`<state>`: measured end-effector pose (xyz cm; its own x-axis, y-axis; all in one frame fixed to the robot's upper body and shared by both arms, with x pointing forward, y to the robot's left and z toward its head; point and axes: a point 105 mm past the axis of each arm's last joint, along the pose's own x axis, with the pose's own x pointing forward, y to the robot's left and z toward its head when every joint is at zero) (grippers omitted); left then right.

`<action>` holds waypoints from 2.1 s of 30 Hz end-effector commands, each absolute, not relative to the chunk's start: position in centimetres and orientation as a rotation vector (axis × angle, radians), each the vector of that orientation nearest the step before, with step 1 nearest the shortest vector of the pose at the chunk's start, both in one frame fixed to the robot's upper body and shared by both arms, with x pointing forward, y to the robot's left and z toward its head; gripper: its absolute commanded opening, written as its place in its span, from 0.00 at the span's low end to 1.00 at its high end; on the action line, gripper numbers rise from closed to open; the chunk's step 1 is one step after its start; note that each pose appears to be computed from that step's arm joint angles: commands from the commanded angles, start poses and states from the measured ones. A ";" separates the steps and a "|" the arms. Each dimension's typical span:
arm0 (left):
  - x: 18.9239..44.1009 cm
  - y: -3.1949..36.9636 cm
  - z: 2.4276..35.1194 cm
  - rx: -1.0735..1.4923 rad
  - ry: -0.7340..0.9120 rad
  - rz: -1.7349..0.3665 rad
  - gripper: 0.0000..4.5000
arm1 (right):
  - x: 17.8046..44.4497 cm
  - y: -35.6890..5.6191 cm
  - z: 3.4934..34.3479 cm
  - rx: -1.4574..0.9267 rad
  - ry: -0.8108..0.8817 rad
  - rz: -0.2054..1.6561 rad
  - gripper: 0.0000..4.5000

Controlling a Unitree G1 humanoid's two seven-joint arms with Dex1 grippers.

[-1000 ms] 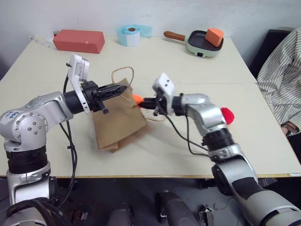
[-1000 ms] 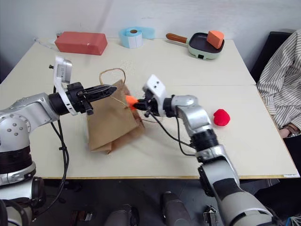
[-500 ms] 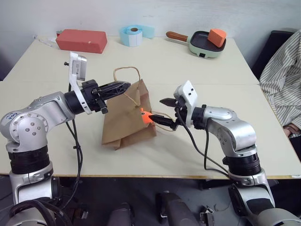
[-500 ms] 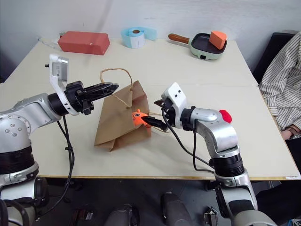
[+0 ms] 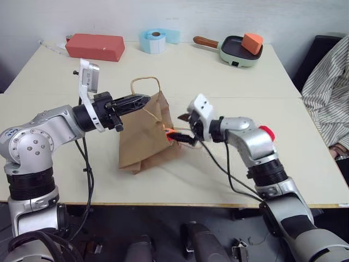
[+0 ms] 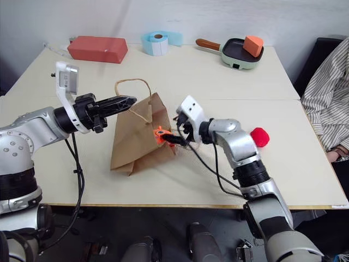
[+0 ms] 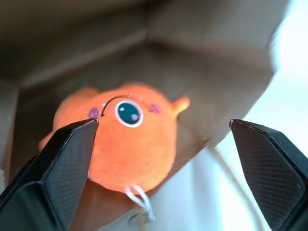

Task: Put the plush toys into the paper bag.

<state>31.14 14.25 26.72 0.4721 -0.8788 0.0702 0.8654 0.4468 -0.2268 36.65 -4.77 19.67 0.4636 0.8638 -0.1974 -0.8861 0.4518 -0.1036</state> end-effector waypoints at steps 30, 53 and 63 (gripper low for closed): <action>29.9 17.7 26.2 -0.302 0.078 -1.083 0.00 | 33.4 -27.2 13.5 -0.009 0.228 0.016 1.00; 29.9 17.5 26.7 -0.289 0.048 -1.074 0.00 | 33.5 -10.8 21.9 -0.029 -0.015 0.760 0.01; 29.5 17.7 26.6 -0.292 0.037 -1.061 0.00 | 33.7 -19.4 21.4 -0.061 0.004 0.378 0.21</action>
<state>30.09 17.78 25.48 0.5047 -0.8601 0.0745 0.8330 0.4625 -0.3037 34.42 -17.99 19.96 0.9011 0.4279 -0.0707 -0.4316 0.9008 -0.0480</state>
